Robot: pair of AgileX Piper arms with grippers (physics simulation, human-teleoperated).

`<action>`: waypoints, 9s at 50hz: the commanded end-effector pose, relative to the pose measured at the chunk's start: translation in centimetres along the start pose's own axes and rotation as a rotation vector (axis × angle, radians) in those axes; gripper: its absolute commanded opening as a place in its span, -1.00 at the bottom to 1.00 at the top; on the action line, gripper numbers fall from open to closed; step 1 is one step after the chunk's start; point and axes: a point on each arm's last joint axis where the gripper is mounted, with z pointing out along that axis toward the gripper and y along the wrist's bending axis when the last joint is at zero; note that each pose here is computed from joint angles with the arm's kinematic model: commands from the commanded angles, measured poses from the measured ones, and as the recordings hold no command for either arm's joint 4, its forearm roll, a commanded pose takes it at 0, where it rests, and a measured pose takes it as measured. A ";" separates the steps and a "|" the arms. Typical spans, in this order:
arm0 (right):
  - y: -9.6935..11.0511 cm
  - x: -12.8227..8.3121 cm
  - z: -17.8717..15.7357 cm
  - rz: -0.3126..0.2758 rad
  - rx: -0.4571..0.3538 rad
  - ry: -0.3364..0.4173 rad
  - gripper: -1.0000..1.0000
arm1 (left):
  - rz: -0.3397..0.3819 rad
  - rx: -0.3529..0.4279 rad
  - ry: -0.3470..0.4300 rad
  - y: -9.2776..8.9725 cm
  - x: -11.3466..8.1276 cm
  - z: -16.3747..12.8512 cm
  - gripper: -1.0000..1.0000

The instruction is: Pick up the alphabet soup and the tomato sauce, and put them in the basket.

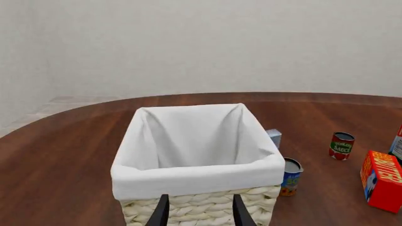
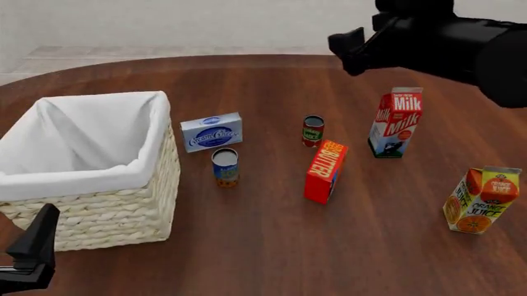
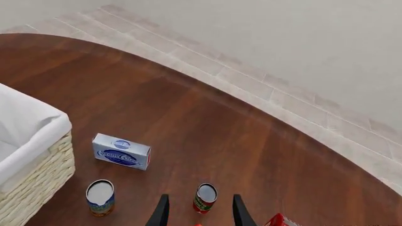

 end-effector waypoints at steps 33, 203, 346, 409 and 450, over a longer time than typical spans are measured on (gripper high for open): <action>-2.7 1.7 7.2 0.016 0.056 0.112 1.00 | 0.000 0.000 0.000 0.0 0.0 0.0 1.00; -2.4 15.7 23.3 0.099 0.019 0.445 1.00 | 0.000 0.000 0.000 0.0 0.0 0.0 1.00; -2.3 17.6 24.2 0.065 0.007 0.478 -1.00 | 0.000 0.000 0.000 0.0 0.0 0.0 1.00; 1.3 3.7 14.2 0.040 -0.061 0.243 -1.00 | 0.000 0.000 0.000 0.0 0.0 0.0 1.00; 6.3 -1.4 8.4 0.001 -0.193 0.145 -1.00 | 0.000 0.000 0.000 0.0 0.0 0.0 1.00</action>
